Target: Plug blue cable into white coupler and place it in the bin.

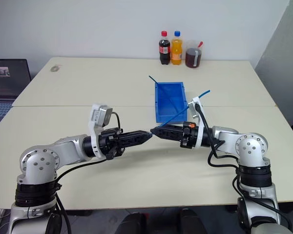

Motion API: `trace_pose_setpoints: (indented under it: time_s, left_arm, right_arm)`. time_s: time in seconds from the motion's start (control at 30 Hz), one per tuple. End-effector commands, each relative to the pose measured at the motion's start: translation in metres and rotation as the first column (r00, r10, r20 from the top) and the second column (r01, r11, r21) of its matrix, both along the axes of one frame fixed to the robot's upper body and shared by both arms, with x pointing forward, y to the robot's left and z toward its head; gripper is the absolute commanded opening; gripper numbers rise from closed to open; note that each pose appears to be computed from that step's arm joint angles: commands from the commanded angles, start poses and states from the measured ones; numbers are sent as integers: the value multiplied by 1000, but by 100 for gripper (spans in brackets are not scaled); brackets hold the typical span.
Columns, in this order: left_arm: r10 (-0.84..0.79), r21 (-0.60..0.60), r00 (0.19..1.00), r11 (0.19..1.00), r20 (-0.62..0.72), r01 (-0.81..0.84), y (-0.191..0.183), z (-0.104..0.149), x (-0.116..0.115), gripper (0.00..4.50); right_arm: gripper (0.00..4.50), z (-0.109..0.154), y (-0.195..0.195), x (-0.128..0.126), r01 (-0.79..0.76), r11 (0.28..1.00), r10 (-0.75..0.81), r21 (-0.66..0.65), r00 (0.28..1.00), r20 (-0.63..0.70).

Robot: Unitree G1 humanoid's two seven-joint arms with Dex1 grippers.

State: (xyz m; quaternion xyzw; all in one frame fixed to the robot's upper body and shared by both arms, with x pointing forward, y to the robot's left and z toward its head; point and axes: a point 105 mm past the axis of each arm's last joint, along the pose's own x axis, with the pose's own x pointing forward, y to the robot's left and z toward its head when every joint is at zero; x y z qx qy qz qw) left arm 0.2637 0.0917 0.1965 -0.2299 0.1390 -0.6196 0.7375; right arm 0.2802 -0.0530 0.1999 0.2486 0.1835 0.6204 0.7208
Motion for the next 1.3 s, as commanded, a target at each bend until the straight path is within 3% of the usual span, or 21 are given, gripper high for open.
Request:
trace_pose_setpoints:
  time_s: [0.03,0.4,0.53,0.6,0.83,0.97,1.1,1.2,1.3]
  left_arm:
    - [-26,-17,999,1000,34,26,-3,9,-2,24]
    - [-21,-17,999,1000,33,22,-2,8,-3,24]
    - [-16,-13,999,1000,49,16,-1,8,-3,24]
    - [-19,-14,998,1000,57,20,-1,8,-4,94]
    - [-18,29,996,999,82,16,10,5,-10,232]
    - [48,147,990,987,133,-68,26,-9,-12,299]
    - [275,311,915,878,294,-364,56,-31,5,383]
    - [495,360,759,676,424,-642,83,-47,21,442]
    - [613,358,625,513,483,-780,97,-60,19,446]
  right_arm:
    - [230,10,-2,-5,-21,999,20,38,1000,19]
    - [16,9,-1,-4,-25,999,25,48,1000,4]
    - [15,8,-1,-8,-43,998,43,41,999,7]
    - [15,7,-1,-8,-42,998,42,38,999,10]
    - [15,4,-3,2,9,1000,-9,-2,998,54]
    - [15,3,-8,10,54,999,-54,-2,995,81]
    - [15,3,-13,21,115,993,-115,10,987,109]
    - [15,1,-13,26,149,989,-147,2,978,146]
    - [15,-3,-12,30,165,986,-163,3,973,162]
